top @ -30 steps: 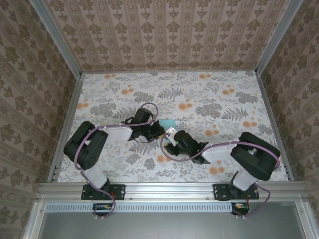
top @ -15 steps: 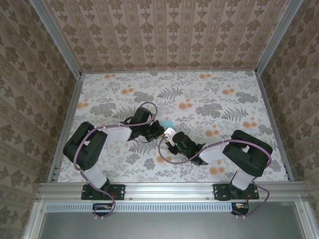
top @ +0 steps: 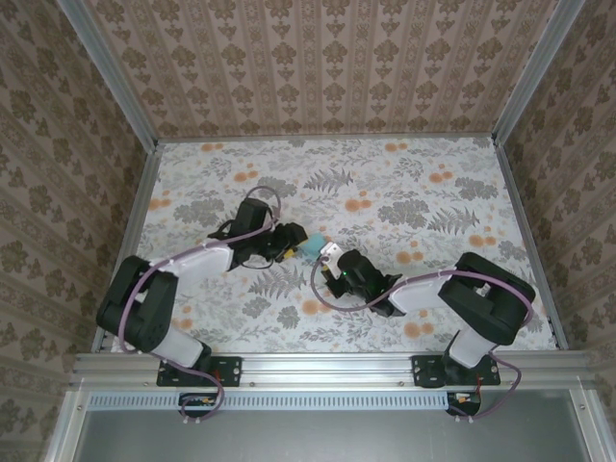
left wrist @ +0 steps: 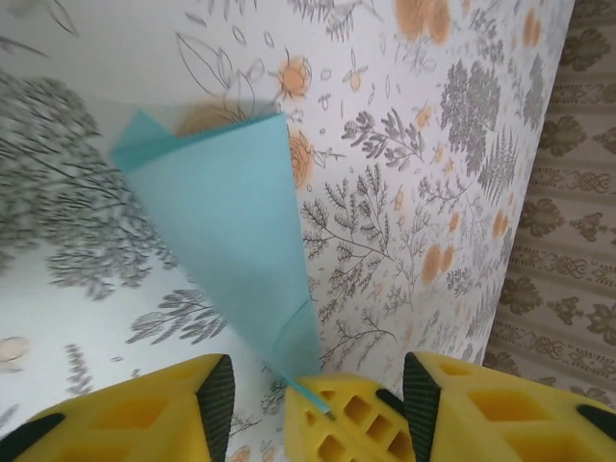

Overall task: Fold a paper plane with a square sheet of paper (pick it up from the middle)
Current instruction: Fold the wing for the fifth time at the center of the table.

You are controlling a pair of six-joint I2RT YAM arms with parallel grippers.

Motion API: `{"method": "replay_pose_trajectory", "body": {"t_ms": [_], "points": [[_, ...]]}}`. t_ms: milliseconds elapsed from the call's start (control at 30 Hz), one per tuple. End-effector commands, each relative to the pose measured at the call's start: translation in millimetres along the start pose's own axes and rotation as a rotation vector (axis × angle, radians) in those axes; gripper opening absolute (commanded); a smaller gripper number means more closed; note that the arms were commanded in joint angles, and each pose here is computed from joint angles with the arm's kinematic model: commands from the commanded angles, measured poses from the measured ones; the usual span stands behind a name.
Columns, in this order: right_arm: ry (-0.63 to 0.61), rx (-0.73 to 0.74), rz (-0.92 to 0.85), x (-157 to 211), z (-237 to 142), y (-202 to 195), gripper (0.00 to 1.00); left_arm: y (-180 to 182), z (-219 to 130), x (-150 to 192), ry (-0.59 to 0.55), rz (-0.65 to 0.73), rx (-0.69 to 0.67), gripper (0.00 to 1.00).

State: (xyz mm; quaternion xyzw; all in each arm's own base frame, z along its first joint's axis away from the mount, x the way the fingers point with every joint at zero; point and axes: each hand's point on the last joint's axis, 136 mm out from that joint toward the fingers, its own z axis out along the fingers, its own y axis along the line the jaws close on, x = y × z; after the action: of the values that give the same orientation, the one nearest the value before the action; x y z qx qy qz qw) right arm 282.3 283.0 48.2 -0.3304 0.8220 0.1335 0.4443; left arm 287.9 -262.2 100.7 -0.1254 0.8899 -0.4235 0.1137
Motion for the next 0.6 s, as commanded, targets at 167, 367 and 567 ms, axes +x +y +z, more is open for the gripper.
{"method": "replay_pose_trajectory", "body": {"t_ms": [167, 367, 567], "points": [[0.05, -0.206, 0.301, -14.9, -2.1, 15.8, 0.04, 31.1, -29.3, 0.0, -0.081, 0.013, -0.053, 0.62], [0.069, -0.295, 0.489, -26.3, 2.4, 18.6, 0.01, 35.3, -26.2, 9.4, -0.065, 0.031, -0.011, 0.63], [0.078, -0.343, 0.629, -29.6, 1.3, 13.5, 0.0, 27.5, -18.2, 15.0, -0.05, 0.072, 0.037, 0.58]]}}
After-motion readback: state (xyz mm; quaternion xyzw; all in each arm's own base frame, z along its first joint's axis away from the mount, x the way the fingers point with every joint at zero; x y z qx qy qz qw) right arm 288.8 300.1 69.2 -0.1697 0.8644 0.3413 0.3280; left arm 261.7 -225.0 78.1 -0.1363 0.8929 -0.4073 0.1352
